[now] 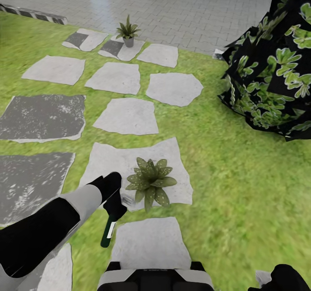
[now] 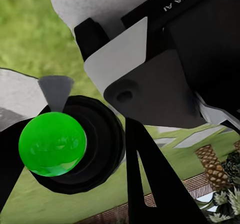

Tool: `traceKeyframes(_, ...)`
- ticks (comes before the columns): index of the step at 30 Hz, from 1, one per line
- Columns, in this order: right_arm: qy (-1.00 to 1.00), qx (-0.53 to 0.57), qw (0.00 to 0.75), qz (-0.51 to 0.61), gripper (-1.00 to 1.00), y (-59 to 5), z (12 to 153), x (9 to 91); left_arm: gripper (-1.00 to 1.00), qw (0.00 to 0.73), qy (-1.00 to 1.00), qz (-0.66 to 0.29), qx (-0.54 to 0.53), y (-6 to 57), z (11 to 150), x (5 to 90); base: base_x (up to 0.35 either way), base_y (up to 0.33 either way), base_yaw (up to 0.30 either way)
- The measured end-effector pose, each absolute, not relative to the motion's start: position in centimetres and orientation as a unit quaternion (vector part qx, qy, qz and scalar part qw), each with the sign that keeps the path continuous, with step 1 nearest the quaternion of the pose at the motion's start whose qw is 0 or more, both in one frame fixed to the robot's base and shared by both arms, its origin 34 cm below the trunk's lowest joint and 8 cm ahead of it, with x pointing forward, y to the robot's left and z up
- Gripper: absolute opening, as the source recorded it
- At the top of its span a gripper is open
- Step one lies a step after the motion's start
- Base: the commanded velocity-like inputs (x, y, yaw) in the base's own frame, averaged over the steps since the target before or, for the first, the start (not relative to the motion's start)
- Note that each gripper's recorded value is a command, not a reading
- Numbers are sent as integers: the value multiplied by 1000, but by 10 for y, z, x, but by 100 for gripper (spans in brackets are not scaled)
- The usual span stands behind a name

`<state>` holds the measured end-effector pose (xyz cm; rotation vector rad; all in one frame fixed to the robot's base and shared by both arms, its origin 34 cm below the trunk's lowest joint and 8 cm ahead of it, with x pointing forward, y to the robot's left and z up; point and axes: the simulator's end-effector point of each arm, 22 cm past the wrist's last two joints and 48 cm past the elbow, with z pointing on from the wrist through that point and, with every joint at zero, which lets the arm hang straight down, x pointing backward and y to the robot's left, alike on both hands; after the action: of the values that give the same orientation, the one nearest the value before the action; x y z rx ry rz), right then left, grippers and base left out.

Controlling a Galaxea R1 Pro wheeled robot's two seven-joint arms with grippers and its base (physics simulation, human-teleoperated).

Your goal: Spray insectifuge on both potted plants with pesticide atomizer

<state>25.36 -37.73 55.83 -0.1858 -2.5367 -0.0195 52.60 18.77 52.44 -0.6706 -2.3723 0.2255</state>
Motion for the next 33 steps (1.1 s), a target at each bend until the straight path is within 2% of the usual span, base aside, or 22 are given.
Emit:
traceKeyframes(8,-953,-70,295,-7,100,-377,558,254,-100,327,-905,85,-258,188,524,526,111,297,0)
traceKeyframes(33,-955,-72,286,-6,100,-380,559,260,-100,328,-906,81,-254,196,523,525,2,6,0)
